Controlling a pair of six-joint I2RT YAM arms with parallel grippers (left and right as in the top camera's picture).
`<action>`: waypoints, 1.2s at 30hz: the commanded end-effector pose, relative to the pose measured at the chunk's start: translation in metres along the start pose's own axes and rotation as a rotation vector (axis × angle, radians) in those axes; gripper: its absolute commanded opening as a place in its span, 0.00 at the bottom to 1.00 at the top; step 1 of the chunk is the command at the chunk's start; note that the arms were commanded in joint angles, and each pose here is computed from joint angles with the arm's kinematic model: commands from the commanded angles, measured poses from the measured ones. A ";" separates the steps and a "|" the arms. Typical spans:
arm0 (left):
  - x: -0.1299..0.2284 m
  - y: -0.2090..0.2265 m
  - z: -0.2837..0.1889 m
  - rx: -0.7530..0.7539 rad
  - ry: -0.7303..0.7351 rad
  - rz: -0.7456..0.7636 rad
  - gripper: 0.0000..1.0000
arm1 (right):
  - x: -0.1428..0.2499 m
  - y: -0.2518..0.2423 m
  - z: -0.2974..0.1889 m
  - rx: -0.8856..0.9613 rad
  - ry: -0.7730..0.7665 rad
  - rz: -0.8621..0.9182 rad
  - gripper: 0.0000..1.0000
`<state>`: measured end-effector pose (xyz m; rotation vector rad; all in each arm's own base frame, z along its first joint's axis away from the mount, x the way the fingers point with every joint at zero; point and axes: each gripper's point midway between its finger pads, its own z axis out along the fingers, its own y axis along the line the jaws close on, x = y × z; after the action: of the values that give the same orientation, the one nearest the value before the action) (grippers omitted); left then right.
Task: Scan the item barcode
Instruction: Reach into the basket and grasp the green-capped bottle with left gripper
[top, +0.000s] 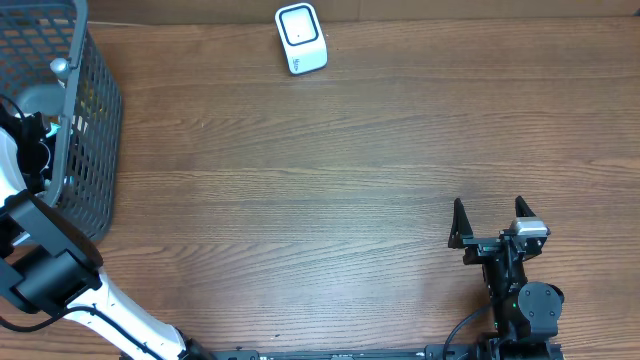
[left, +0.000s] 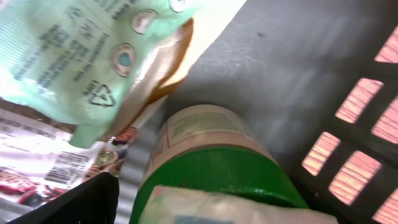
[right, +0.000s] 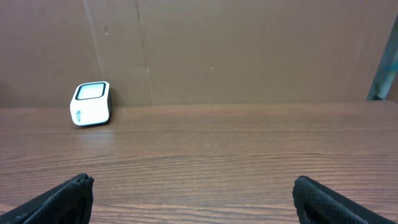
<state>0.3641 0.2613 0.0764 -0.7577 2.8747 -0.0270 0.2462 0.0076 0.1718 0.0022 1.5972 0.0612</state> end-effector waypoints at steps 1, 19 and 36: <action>0.002 0.005 0.004 -0.043 0.014 0.003 0.86 | 0.002 0.001 0.000 -0.006 -0.002 -0.004 1.00; -0.038 0.004 -0.075 -0.062 -0.148 -0.039 0.59 | 0.002 0.001 0.000 -0.006 -0.002 -0.004 1.00; -0.046 -0.068 -0.365 0.207 -0.824 -0.163 0.56 | 0.002 0.001 0.000 -0.006 -0.002 -0.004 1.00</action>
<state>0.3864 0.2637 0.3933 -0.7919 2.1200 0.1312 0.2462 0.0076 0.1717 0.0022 1.5976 0.0612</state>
